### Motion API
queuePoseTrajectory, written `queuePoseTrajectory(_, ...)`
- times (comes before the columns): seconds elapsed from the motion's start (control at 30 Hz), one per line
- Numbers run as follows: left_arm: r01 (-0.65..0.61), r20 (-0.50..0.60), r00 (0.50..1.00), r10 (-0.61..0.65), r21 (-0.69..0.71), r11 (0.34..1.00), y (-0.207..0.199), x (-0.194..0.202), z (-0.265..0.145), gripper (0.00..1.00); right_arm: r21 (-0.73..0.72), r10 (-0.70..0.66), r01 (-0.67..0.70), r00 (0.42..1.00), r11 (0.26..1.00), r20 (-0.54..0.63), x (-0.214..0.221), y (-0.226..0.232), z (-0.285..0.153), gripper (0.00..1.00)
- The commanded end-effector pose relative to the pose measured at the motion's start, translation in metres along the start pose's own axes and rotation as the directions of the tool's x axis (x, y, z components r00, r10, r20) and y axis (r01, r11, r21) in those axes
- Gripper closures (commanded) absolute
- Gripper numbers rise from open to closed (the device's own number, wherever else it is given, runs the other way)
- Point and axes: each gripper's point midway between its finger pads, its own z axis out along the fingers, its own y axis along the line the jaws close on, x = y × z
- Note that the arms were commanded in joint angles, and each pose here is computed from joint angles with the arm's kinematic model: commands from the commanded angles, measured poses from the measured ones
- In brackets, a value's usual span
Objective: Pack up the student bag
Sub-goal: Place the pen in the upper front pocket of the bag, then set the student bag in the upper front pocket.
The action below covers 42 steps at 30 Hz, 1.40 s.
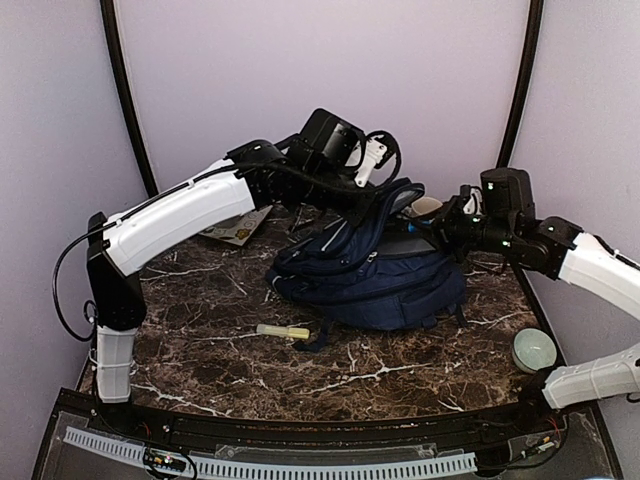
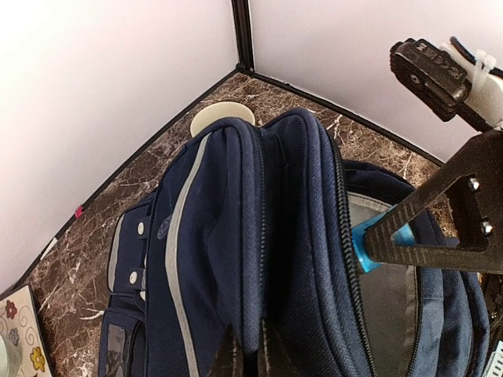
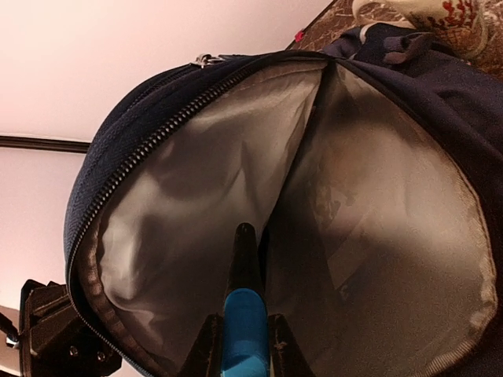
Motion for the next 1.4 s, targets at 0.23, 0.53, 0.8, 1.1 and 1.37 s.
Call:
queuePoseTrajectory(0.23, 0.057, 0.362, 0.931, -0.046, -0.019, 0.998, 0.024, -0.097, -0.11, 1.0, -0.157, -0.067, 0.053, 0.994, 0.986, -0.084, 0.006, 0.045, 0.014, 0.4)
queuePoseTrajectory(0.53, 0.129, 0.333, 0.936, -0.113, -0.026, 0.991, 0.026, -0.083, -0.094, 1.0, -0.03, -0.112, 0.112, 0.994, 0.993, 0.001, -0.003, 0.016, -0.017, 0.33)
queuePoseTrajectory(0.8, 0.243, 0.259, 0.925, -0.277, 0.157, 0.957, -0.022, -0.065, -0.049, 1.0, 0.115, -0.144, 0.128, 0.979, 0.985, 0.147, -0.021, -0.022, -0.083, 0.29)
queuePoseTrajectory(1.1, 0.191, 0.048, 0.979, -0.2, 0.156, 0.969, -0.086, 0.013, 0.011, 1.0, 0.134, -0.111, 0.081, 0.966, 0.988, 0.235, -0.022, -0.048, -0.129, 0.28)
queuePoseTrajectory(1.37, 0.168, -0.084, 0.984, -0.156, 0.166, 0.972, -0.102, 0.052, 0.025, 0.87, 0.126, -0.05, 0.02, 0.969, 0.992, 0.24, -0.012, -0.071, -0.139, 0.28)
